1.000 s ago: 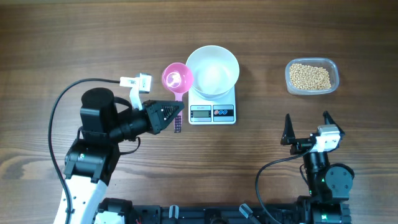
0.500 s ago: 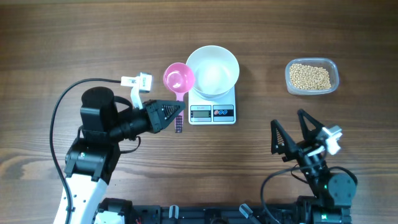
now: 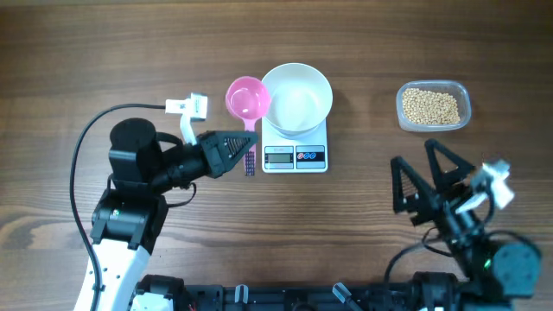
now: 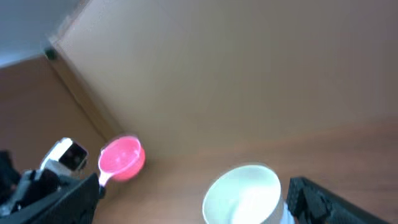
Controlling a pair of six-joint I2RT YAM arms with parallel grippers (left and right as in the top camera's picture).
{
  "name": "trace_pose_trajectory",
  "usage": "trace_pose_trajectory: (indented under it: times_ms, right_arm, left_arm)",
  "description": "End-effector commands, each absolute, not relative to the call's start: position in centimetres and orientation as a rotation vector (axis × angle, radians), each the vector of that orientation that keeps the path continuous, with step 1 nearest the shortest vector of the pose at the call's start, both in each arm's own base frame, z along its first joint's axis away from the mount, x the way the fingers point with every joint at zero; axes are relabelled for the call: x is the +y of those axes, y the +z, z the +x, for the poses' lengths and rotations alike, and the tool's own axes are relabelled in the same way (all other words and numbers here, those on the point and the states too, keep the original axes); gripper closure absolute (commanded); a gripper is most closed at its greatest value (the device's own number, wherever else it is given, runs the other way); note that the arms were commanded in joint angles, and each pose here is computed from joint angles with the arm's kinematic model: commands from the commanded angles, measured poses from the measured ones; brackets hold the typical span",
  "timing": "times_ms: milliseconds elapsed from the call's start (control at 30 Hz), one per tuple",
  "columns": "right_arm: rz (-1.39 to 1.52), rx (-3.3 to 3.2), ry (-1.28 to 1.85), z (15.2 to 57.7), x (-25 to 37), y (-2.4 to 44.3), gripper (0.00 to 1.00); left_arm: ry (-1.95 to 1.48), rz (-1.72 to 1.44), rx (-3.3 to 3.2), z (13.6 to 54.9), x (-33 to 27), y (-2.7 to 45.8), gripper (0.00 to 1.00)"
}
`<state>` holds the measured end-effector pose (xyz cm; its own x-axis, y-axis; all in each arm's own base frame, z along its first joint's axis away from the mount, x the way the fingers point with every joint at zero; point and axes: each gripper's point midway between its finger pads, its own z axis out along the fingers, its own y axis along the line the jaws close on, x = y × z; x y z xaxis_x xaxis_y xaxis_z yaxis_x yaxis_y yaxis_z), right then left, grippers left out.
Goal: Scoop item into bowl and weigh 150g on scale
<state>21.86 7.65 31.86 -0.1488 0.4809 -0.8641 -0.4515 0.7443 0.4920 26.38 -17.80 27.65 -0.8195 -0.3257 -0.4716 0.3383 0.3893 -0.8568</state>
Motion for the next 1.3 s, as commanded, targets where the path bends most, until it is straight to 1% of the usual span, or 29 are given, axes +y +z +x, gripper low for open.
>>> trace_pose_trajectory:
  times_ms: [0, 100, 167, 200, 267, 333, 400, 467, 533, 567, 600, 767, 833, 900, 1000, 1033, 1067, 1133, 1167, 1267]
  right_arm:
    - [-0.165, 1.587, 0.861, 22.1, 10.0, 34.3, 0.00]
    - [-0.159, 1.629, 1.064, 22.6, 11.6, 34.8, 0.00]
    - [-0.040, 1.714, 1.260, 22.8, 12.3, 34.0, 0.00]
    - [0.072, 1.771, 1.384, 23.1, 12.6, 33.4, 0.00]
    - [0.200, 1.827, 1.476, 23.9, 12.6, 32.4, 0.00]
    - [0.224, 1.847, 1.489, 24.7, 12.6, 31.9, 0.09]
    - [0.194, 1.880, 1.538, 24.9, 13.2, 31.4, 0.09]
    - [0.173, 1.903, 1.596, 24.8, 13.7, 31.2, 0.09]
    - [0.213, 1.937, 1.681, 24.7, 14.1, 31.0, 0.07]
    - [0.247, 1.956, 1.721, 24.6, 14.2, 30.8, 0.02]
    - [0.270, 1.967, 1.745, 24.6, 14.3, 30.7, 0.00]
    - [0.368, 1.996, 1.824, 24.5, 14.4, 30.6, 0.00]
    - [0.356, 1.981, 1.828, 24.5, 14.4, 31.1, 0.00]
    - [0.312, 1.950, 1.824, 24.5, 14.5, 31.8, 0.00]
    - [0.326, 1.938, 1.847, 24.6, 14.5, 32.3, 0.01]
    - [0.335, 1.930, 1.846, 24.7, 14.4, 32.5, 0.02]
    - [0.350, 1.925, 1.845, 24.8, 14.3, 32.5, 0.07]
    - [0.373, 1.917, 1.839, 25.1, 14.2, 32.5, 0.24]
    - [0.383, 1.916, 1.838, 25.2, 14.1, 32.5, 0.29]
    - [0.423, 1.914, 1.848, 25.3, 14.0, 32.5, 0.35]
  left_arm:
    - [-1.525, -0.035, 2.038, 26.4, -19.1, 28.8, 0.96]
    - [-1.506, -0.075, 2.004, 26.8, -20.1, 29.5, 0.96]
    - [-1.492, -0.099, 1.980, 27.0, -20.7, 29.9, 0.96]
    - [-1.482, -0.114, 1.958, 27.2, -21.1, 30.2, 0.96]
    - [-1.482, -0.127, 1.922, 27.3, -21.9, 30.9, 0.96]
    - [-1.496, -0.136, 1.883, 27.4, -22.9, 31.6, 0.96]
    - [-1.503, -0.157, 1.851, 27.6, -23.6, 32.1, 0.96]
    - [-1.496, -0.178, 1.824, 28.1, -24.3, 32.3, 0.96]
    - [-1.497, -0.231, 1.807, 28.8, -25.0, 32.1, 0.96]
    - [-1.507, -0.270, 1.791, 29.4, -25.4, 32.0, 0.96]
    - [-1.519, -0.288, 1.780, 29.6, -25.6, 32.0, 0.96]
    - [-1.695, -0.367, 1.680, 30.8, -27.7, 33.1, 0.96]
    - [-1.771, -0.404, 1.649, 31.1, -28.4, 33.3, 0.96]
    - [-1.858, -0.499, 1.643, 31.6, -29.1, 32.8, 0.96]
    - [-1.940, -0.637, 1.668, 32.1, -29.6, 31.7, 0.96]
    - [-1.950, -0.656, 1.674, 32.1, -29.8, 31.4, 0.96]
    - [-1.960, -0.671, 1.682, 32.1, -30.0, 31.2, 0.96]
    - [-1.975, -0.680, 1.684, 31.9, -30.3, 31.1, 0.96]
    - [-1.976, -0.682, 1.680, 31.8, -30.4, 31.2, 0.96]
    - [-1.981, -0.689, 1.639, 31.6, -30.6, 31.8, 0.96]
